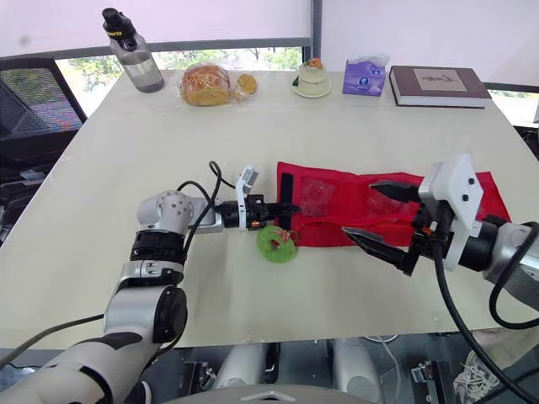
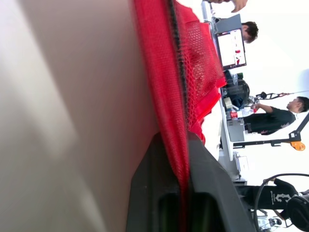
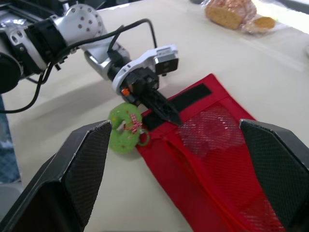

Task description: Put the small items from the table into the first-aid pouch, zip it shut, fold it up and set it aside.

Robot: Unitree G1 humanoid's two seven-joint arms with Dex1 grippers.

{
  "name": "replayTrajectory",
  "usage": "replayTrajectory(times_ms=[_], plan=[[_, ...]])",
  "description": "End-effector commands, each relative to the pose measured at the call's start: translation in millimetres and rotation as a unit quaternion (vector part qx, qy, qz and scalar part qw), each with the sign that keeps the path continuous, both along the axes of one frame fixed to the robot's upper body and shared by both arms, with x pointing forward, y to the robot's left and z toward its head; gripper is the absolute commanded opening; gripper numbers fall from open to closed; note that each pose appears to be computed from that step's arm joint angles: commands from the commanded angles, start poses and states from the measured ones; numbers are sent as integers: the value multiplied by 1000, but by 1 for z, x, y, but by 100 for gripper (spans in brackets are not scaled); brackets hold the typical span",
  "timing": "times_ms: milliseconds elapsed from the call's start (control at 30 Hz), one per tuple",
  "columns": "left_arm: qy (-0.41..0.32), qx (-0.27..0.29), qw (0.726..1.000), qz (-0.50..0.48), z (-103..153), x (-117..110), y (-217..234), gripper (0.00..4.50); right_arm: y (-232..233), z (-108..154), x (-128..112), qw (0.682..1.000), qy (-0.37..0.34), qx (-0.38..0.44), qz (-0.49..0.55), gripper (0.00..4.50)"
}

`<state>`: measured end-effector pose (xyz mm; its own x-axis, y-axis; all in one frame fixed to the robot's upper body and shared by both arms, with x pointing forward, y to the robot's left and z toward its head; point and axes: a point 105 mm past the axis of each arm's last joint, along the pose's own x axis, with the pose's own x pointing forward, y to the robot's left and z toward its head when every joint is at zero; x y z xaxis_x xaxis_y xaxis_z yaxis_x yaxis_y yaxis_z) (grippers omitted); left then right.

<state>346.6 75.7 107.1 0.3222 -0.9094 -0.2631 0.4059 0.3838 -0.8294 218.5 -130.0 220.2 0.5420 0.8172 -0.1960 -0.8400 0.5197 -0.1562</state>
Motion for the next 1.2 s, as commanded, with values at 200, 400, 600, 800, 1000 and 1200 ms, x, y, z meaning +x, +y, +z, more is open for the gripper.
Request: replayTrajectory(times_ms=[200,400,600,800,1000,1200], plan=[[2,-39,999,-4,12,1,-23,9,65,-27,24,996,-8,21,88,450],[1,-54,999,-8,21,2,-37,9,91,-59,25,988,32,-11,153,450],[1,-56,998,4,22,6,-41,9,88,-99,28,980,73,-74,171,450],[4,-51,999,-4,20,4,-44,9,89,-124,41,980,89,-105,143,450],[4,-49,999,-8,18,2,-46,9,92,-146,52,973,67,-176,131,450],[5,-47,999,-6,16,1,-44,0,81,-152,56,965,59,-225,126,266]])
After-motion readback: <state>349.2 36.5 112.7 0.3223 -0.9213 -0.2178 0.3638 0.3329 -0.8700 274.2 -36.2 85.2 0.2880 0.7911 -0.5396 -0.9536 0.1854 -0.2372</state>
